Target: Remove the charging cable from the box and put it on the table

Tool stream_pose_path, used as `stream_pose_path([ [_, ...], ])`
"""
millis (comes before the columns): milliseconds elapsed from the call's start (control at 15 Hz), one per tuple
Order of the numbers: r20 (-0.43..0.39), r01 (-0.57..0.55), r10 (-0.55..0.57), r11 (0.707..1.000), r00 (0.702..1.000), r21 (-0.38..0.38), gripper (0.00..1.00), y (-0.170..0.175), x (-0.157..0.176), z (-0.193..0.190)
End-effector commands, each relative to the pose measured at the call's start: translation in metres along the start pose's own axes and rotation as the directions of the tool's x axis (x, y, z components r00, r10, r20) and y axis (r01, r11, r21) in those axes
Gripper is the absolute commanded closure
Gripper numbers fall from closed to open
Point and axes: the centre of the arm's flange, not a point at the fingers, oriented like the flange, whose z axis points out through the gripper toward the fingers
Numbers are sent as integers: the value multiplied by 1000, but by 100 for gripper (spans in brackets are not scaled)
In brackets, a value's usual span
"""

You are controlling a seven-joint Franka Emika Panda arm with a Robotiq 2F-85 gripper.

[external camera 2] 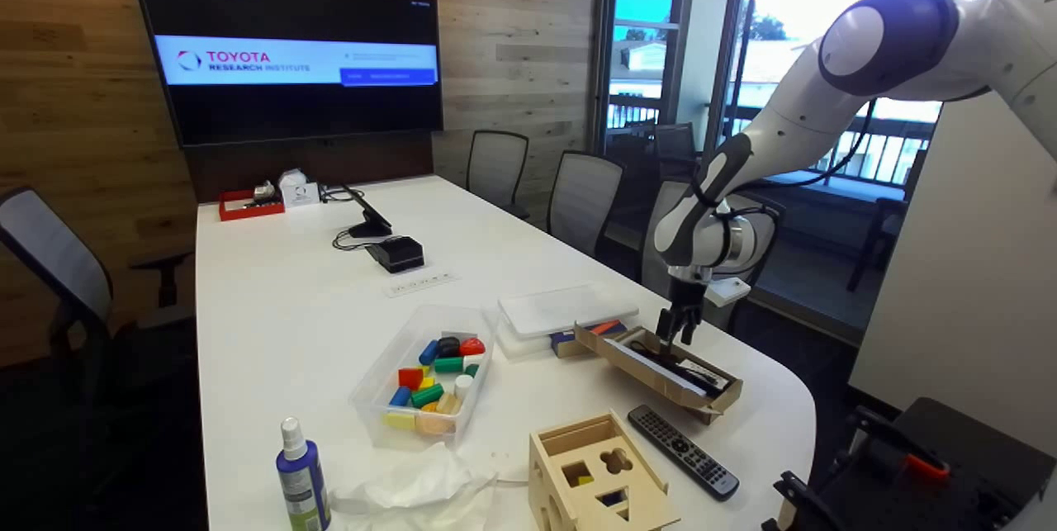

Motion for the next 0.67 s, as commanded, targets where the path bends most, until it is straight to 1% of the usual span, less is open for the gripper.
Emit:
stream_pose_path([
  [0,27,8,-9,1000,1000,28,0,9,20,16],
  [267,59,15,-18,998,998,59,0,3,28,39],
  [400,85,10,-15,998,996,58,0,2,30,47],
  [600,103,2,-8,998,995,63,0,4,30,48],
])
